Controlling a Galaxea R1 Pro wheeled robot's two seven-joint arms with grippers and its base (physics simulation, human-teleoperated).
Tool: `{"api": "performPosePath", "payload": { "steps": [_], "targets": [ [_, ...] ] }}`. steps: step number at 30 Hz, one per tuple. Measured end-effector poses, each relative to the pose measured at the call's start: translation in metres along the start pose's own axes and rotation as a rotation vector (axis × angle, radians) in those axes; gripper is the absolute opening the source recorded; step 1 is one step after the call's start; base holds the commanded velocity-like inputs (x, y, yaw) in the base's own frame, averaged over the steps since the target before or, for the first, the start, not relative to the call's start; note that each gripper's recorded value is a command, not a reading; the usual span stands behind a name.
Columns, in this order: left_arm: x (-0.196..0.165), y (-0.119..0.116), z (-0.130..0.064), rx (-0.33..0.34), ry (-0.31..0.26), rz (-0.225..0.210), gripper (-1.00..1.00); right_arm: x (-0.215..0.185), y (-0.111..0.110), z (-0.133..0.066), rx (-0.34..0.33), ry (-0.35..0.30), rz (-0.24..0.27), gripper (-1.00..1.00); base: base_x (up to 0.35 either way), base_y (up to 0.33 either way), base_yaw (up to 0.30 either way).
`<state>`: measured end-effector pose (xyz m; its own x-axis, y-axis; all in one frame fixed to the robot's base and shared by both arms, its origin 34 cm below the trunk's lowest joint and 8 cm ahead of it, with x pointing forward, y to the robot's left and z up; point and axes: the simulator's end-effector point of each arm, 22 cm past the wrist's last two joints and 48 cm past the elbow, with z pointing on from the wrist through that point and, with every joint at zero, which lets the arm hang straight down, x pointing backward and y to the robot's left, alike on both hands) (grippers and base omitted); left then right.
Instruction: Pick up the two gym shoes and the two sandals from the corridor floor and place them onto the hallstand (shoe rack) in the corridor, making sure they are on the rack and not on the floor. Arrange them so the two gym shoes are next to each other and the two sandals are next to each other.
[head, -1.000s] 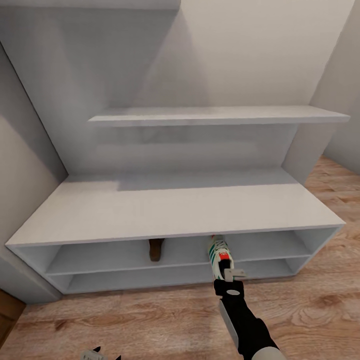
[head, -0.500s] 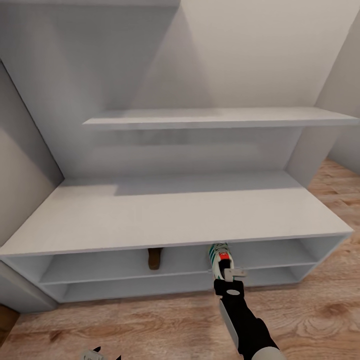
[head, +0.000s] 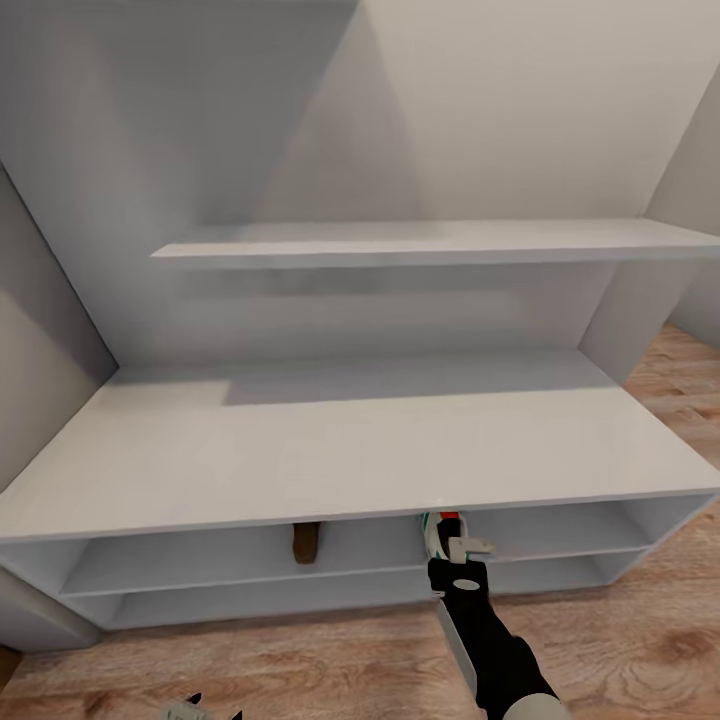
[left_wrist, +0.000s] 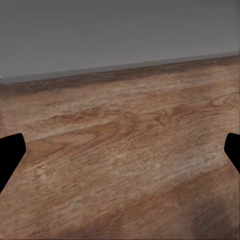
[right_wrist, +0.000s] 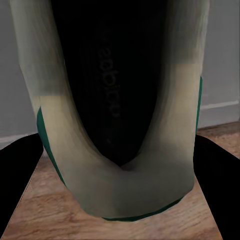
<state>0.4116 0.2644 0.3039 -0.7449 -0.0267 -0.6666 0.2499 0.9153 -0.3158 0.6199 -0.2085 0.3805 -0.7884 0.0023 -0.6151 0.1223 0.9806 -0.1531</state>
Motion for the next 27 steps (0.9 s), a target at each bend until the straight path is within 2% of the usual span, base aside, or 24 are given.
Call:
{"api": "performPosePath", "payload": {
  "steps": [15,27],
  "targets": [
    [-0.0001,0.0001,0.0001,0.000,-0.001,0.000,1.00,0.0001,0.0001,0.0001,0.000,0.000,0.000,-1.00,0.110,0.000,0.000],
    [0.0000,0.0001,0.0001,0.000,0.000,0.000,1.00,0.0002,0.0001,0.0003,0.000,0.001,0.000,-1.00,0.031,0.000,0.000]
  ]
}}
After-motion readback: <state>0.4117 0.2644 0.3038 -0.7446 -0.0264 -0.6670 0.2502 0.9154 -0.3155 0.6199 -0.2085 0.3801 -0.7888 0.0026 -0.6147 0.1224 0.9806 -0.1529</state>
